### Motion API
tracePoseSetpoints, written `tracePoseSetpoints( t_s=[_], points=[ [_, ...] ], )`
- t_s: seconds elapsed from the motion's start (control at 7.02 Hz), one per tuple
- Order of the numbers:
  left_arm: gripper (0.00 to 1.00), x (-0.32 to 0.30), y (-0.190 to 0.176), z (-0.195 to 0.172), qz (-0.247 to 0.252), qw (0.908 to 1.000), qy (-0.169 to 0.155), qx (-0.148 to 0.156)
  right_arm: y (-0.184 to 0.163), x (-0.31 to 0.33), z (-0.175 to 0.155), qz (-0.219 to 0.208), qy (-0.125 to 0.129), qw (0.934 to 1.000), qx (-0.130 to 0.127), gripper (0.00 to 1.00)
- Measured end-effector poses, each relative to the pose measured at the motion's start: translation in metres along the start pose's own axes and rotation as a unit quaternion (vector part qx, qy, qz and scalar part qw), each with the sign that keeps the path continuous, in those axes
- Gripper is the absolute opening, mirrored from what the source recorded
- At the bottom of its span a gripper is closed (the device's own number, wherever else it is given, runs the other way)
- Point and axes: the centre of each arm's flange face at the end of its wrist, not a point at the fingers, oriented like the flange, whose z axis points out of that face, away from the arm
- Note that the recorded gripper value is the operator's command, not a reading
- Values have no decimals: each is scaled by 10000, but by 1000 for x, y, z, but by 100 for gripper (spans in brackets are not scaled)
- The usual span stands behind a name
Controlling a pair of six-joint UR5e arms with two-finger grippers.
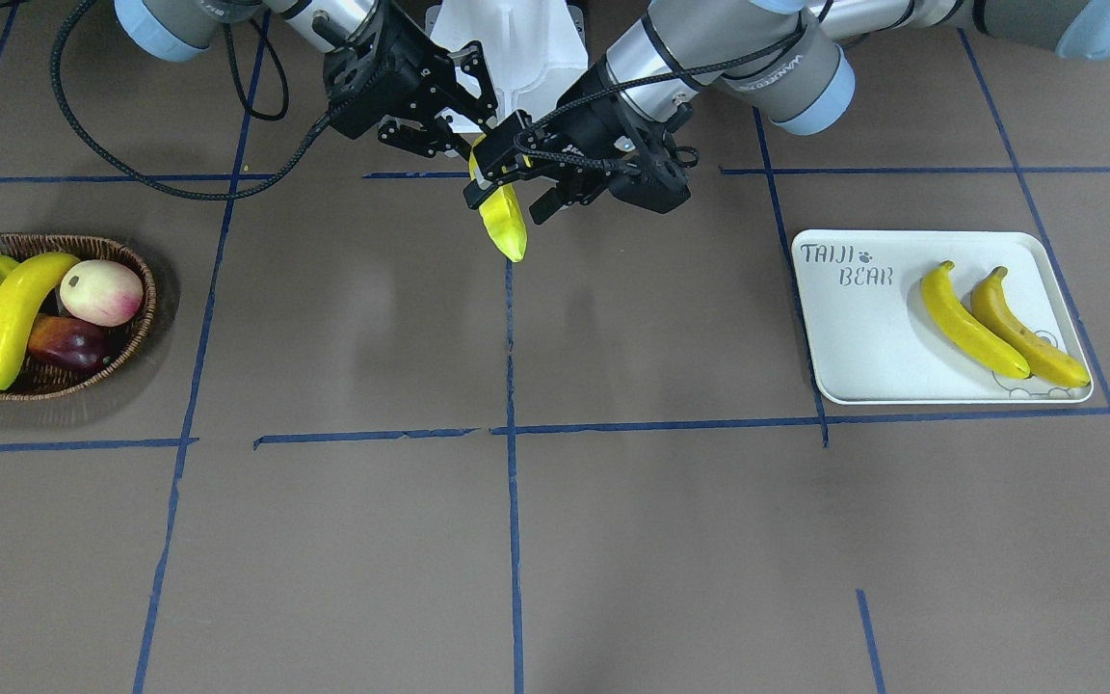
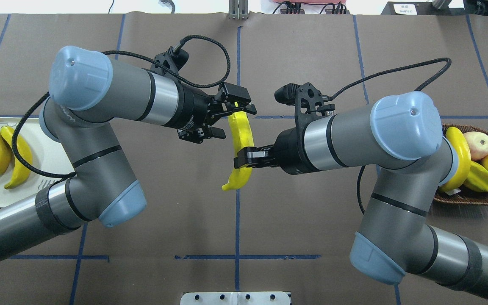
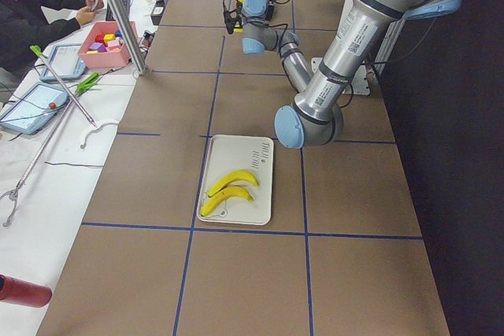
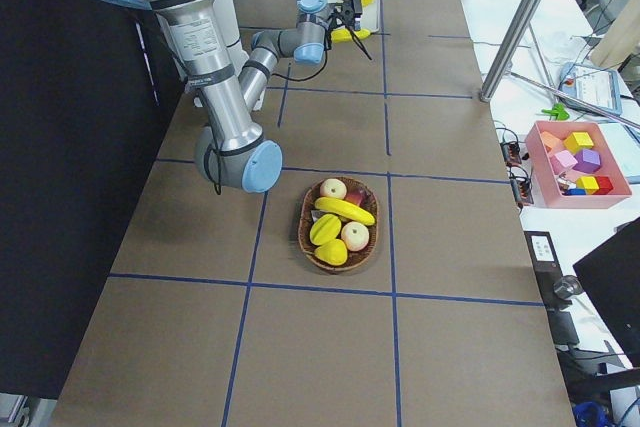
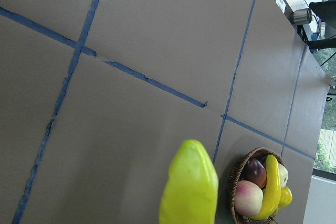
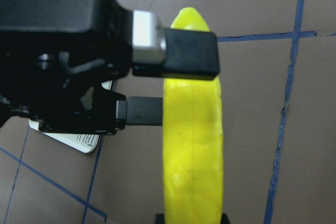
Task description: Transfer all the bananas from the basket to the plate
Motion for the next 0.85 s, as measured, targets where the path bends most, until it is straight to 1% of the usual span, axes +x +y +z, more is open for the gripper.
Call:
tracePoseSetpoints(
  t_s=[0.14, 0.28, 0.43, 0.57, 0.85],
  points=[
    [0, -1, 3, 3, 3, 10000, -11, -25, 0, 0, 0, -4, -6, 10000, 3, 5],
    [0, -2, 5, 5, 14, 10000, -10, -47, 0, 0, -1, -6, -8, 10000, 6, 83],
    [0, -2, 6, 6, 21, 10000, -2, -59, 0, 0, 0, -6, -8, 10000, 4, 100],
    [0, -2, 8, 6, 19, 10000, 1, -84, -1, 0, -1, -5, -5, 10000, 27, 100],
    [0, -2, 3, 2, 15, 10000, 11, -33, -2, -2, -7, -15, -36, 10000, 56, 100]
  ],
)
